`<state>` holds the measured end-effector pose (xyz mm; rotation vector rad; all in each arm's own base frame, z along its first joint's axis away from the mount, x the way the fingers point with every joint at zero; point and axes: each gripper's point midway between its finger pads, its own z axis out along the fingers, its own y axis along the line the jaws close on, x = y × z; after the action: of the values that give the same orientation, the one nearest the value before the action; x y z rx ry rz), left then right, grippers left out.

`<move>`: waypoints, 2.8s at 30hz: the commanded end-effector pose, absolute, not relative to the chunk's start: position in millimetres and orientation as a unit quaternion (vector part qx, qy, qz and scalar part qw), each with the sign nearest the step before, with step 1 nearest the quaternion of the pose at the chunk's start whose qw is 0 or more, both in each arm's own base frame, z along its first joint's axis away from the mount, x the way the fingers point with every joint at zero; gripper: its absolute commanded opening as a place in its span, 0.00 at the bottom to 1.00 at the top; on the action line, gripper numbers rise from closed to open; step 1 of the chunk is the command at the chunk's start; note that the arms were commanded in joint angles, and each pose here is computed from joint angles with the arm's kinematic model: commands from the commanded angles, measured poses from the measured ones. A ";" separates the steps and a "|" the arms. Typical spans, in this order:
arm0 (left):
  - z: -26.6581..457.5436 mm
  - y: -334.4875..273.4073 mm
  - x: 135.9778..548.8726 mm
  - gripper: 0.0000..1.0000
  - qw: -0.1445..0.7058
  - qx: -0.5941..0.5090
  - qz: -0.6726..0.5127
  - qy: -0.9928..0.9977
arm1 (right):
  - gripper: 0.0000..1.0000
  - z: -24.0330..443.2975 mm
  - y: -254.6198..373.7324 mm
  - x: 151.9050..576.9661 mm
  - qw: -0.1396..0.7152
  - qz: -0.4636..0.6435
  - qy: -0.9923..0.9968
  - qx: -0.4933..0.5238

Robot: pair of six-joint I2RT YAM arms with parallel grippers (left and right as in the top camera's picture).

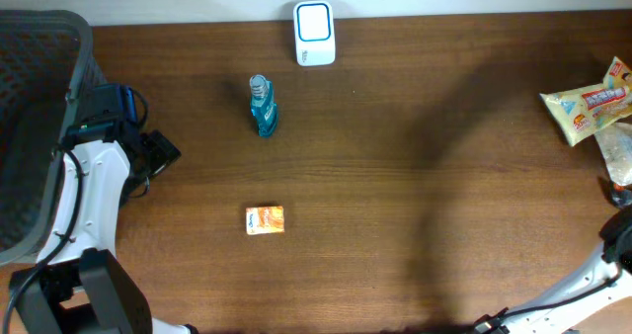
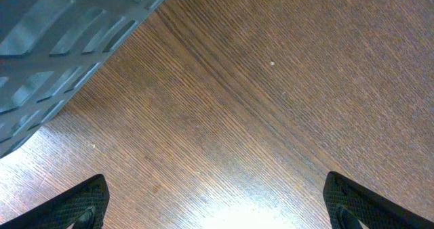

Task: Scan the item barcode
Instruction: 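Carry the silver packet right and drop it on the right pile, then move the right gripper left and down to the orange snack box, then grasp the orange snack box with the right gripper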

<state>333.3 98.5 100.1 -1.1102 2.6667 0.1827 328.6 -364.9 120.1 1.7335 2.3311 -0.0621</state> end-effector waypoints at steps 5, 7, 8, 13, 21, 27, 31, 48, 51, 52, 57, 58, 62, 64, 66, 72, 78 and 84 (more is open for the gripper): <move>95.3 101.4 330.1 0.99 0.115 -0.385 0.066 0.913 | 0.97 240.1 -188.1 433.8 0.248 0.150 0.906 0.309; 95.3 101.4 330.1 0.99 0.115 -0.385 0.066 0.913 | 0.98 236.2 -140.5 451.4 0.237 0.165 0.926 0.243; 95.3 101.4 330.1 0.99 0.115 -0.385 0.066 0.913 | 1.00 231.8 -109.8 460.4 0.227 0.174 0.935 0.212; 95.3 101.4 330.1 0.99 0.115 -0.385 0.066 0.913 | 0.99 225.6 -15.9 477.4 0.212 0.190 0.954 0.092; 95.3 101.4 330.2 0.99 0.115 -0.385 0.066 0.913 | 0.99 225.5 128.3 463.0 0.222 0.183 0.930 -0.229; 95.3 101.4 330.1 0.99 0.115 -0.385 0.066 0.913 | 0.99 208.5 192.4 432.9 0.201 0.178 0.878 -0.396; 95.3 101.4 330.1 0.99 0.115 -0.385 0.066 0.913 | 0.99 207.6 217.2 417.9 0.183 0.193 0.881 -0.391; 95.3 101.4 330.2 0.99 0.115 -0.385 0.066 0.913 | 0.92 114.7 342.7 271.1 0.061 0.120 0.768 -0.626; 95.3 101.4 330.1 0.99 0.115 -0.385 0.066 0.913 | 0.89 103.3 359.2 260.2 0.075 0.104 0.750 -0.649; 95.3 101.4 330.1 0.99 0.115 -0.385 0.066 0.913 | 0.88 99.7 364.4 258.9 0.081 0.105 0.746 -0.652; 95.3 101.4 330.2 0.99 0.115 -0.385 0.066 0.913 | 0.76 77.5 375.4 266.5 0.113 0.112 0.741 -0.652; 95.3 101.4 330.1 0.99 0.115 -0.385 0.066 0.913 | 0.76 75.0 377.8 269.5 0.121 0.114 0.746 -0.645; 95.3 101.4 330.1 0.99 0.115 -0.385 0.066 0.913 | 0.75 60.8 385.4 277.4 0.146 0.123 0.757 -0.625; 95.3 101.4 330.1 0.99 0.115 -0.385 0.066 0.913 | 0.75 54.7 384.8 281.4 0.152 0.125 0.766 -0.612; 95.3 101.4 330.1 0.99 0.115 -0.385 0.066 0.913 | 0.74 44.7 380.9 285.4 0.151 0.128 0.775 -0.601; 95.3 101.4 330.1 0.99 0.115 -0.385 0.066 0.913 | 0.73 33.8 371.5 277.6 0.106 0.186 0.783 -0.583; 95.3 101.4 330.1 0.99 0.115 -0.385 0.066 0.913 | 0.66 33.6 366.0 264.4 0.060 0.209 0.826 -0.520; 95.3 101.4 330.1 0.99 0.115 -0.385 0.066 0.913 | 0.51 45.4 379.3 242.0 0.030 0.284 0.807 -0.517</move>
<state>333.3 98.5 100.1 -1.1097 2.6670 0.1822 256.8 371.7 40.8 -1.5960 2.4803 0.7336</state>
